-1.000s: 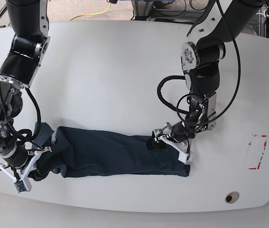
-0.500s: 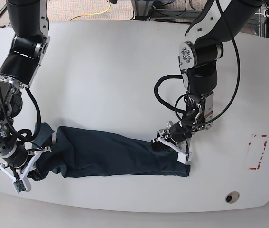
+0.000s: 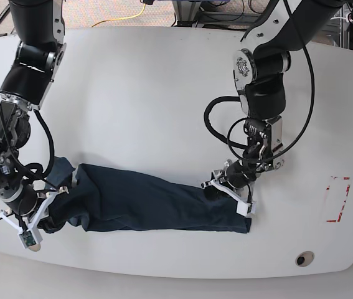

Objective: Layout the t-shirt on the table in an organized manner, then fold the t-shirt properly
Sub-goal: 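Lift the shirt bundle with both grippers and swing it away from the robot, then lower the shirt onto the table with both grippers, stretching it between them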

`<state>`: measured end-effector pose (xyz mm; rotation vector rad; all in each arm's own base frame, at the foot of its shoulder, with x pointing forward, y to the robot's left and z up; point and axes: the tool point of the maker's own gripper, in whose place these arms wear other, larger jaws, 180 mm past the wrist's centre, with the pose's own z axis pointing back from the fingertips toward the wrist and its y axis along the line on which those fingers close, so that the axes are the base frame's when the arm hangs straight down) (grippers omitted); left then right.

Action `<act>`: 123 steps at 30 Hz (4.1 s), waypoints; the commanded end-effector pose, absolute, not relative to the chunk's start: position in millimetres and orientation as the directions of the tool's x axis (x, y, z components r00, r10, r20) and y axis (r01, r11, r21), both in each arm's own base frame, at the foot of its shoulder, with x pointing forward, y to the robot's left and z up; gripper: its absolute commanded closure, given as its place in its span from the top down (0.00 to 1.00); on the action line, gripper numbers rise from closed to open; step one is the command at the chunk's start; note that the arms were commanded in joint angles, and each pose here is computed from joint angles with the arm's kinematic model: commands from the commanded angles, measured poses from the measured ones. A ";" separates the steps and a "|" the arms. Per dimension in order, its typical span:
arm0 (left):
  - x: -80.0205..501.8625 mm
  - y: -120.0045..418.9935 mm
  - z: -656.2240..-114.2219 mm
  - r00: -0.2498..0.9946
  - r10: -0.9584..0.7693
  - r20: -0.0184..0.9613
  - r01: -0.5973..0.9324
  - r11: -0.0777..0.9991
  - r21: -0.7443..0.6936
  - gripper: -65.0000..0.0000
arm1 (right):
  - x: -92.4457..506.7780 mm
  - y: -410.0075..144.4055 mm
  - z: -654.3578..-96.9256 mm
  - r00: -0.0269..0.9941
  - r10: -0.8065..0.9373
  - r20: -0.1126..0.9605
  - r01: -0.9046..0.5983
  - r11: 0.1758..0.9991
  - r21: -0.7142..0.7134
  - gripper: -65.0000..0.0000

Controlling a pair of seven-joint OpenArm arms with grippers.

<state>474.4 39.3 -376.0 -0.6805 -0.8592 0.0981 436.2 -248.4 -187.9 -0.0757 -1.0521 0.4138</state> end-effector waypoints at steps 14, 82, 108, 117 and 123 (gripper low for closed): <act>464.4 129.8 -245.0 0.381 0.048 0.923 0.308 0.935 -0.176 0.00 | 416.9 -233.9 -145.6 0.283 0.445 0.850 -0.282 0.885 -0.370 0.00; 454.5 183.7 148.6 -0.335 -0.214 0.918 0.155 0.948 0.277 0.00 | 490.8 -293.3 6.5 0.169 0.389 0.905 -0.138 0.919 -0.369 0.00; 449.1 182.8 16.1 -0.023 -0.288 0.957 0.192 0.938 0.287 0.00 | 441.6 -285.9 -83.2 0.341 0.490 0.802 -0.181 0.872 -0.455 0.00; 426.7 202.1 -95.6 0.216 -0.199 0.956 0.232 0.961 0.148 0.00 | 405.2 -274.9 -152.9 0.438 0.469 0.767 -0.229 0.883 -0.409 0.00; 400.0 211.1 -162.7 0.367 -0.196 0.909 0.229 0.966 0.116 0.00 | 382.3 -265.2 -197.2 0.514 0.456 0.727 -0.272 0.890 -0.367 0.00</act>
